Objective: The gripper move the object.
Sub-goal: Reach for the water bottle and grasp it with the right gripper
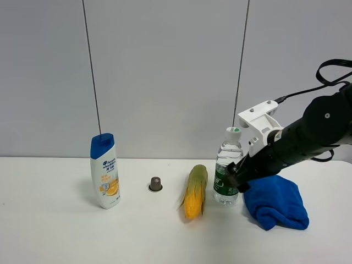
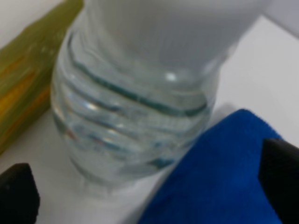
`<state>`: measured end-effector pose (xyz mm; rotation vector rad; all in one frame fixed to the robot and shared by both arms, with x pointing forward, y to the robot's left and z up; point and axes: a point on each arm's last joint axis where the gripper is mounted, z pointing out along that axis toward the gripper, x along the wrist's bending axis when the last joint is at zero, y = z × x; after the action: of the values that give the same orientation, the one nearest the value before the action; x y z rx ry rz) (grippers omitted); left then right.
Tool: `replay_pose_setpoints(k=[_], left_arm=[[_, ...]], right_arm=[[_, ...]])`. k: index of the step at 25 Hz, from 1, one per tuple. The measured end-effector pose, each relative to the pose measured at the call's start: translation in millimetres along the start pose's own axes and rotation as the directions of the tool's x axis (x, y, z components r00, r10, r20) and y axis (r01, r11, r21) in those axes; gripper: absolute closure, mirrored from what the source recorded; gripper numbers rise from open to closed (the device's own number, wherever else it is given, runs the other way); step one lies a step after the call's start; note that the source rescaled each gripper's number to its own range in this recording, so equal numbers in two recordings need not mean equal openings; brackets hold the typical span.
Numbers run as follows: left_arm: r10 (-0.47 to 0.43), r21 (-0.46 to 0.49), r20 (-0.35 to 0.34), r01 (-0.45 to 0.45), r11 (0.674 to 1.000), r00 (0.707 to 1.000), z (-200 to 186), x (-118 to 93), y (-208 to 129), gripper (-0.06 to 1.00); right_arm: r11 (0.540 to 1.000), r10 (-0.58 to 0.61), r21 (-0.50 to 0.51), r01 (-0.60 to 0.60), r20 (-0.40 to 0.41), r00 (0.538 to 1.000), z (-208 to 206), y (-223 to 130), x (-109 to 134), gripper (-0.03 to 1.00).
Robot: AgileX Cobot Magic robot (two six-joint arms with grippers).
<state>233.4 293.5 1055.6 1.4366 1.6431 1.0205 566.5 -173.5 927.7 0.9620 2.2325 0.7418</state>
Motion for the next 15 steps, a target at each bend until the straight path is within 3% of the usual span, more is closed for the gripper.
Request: replay_pose_setpoints(k=[6,15], left_arm=[[0.000,0.000,0.000,0.000,1.000,1.000,0,0,0,-0.06],[0.000,0.000,0.000,0.000,1.000,1.000,0,0,0,-0.06]], right_arm=[[0.997,-0.001,-0.075,0.004,0.040,0.999,3,5,-2,-0.03],[0.994,-0.006,-0.110,0.012,0.053,0.999,20,0,6,-0.03]])
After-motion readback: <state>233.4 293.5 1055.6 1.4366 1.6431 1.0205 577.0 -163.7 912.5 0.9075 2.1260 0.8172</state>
